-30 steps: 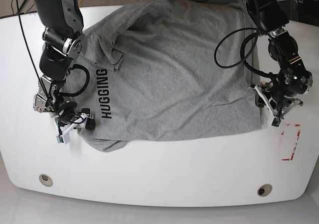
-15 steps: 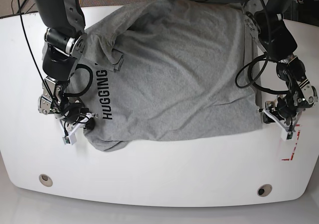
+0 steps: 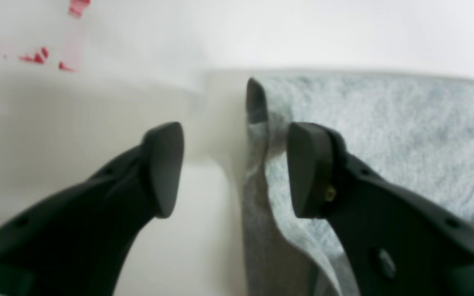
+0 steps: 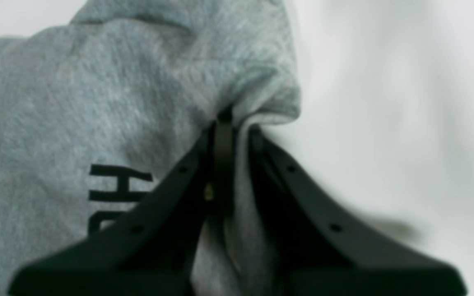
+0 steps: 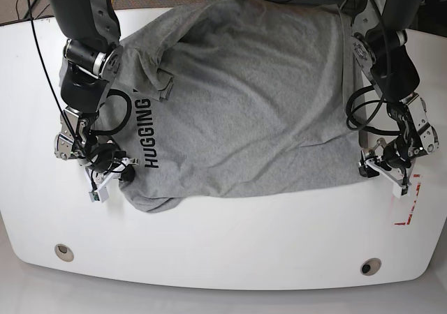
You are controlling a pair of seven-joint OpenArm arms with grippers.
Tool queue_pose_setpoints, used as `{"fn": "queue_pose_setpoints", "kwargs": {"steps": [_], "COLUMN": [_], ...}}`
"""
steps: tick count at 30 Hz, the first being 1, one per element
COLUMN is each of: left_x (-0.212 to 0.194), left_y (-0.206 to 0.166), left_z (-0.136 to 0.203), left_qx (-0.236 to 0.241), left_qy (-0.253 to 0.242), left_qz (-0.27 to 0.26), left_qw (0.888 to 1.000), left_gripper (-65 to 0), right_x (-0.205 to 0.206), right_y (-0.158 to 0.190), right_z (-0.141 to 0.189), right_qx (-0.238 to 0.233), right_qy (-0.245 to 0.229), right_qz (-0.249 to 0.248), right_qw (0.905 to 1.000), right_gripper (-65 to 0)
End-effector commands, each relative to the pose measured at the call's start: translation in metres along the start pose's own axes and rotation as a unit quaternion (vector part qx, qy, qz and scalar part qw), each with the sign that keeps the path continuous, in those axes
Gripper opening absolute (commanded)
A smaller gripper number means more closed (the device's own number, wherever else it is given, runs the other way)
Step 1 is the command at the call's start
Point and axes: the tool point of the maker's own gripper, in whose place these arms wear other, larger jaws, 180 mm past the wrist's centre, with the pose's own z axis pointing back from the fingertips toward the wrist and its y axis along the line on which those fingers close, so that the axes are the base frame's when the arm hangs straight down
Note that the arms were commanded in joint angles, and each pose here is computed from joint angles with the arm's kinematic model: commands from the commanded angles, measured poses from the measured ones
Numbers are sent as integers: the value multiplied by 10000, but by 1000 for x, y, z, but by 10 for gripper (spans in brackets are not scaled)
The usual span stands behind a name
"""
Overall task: Layout the t-shirt on the table in an organized manner, then fold the t-shirt properly
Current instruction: 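Grasp the grey shirt hem corners with both grippers, then lift the grey shirt hem with both grippers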
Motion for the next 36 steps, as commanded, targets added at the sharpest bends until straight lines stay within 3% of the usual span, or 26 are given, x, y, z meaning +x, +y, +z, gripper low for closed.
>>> {"fn": "queue_pose_setpoints", "kwargs": {"steps": [1,11,24,29,30,33,36], "left_x": [28,17,-8,-10,-10,-10,-8], "left_y": [1,-20,-53,-56,-56,-56,-57], "left_z": [7,-4,-23,-24,-24,-24,-24], "left_qx": [-8,-204,-567,-590,-590,-592,-599], "left_qy": [-354,-123,198,216,216,203,135], "left_qz": [-31,-261,-156,-148,-148,-154,-147], "left_qw": [9994,9994,9981,9979,9979,9979,9980], "left_gripper": [-269,-269,-275,-415,-497,-617,-635], "right_x": [15,14,14,13,13,13,13], "right_y": [-5,-5,-5,-5,-5,-5,-5], "right_z": [5,5,5,5,5,5,5], "right_qx": [-56,-56,-57,-58,-58,-58,-58], "right_qy": [-89,-66,-62,-55,-55,-55,-55], "right_qz": [105,105,99,97,97,97,97], "right_qw": [9999,9999,9999,9999,9999,9999,9999], "right_gripper": [-610,-610,-610,-610,-610,-612,-614]}}
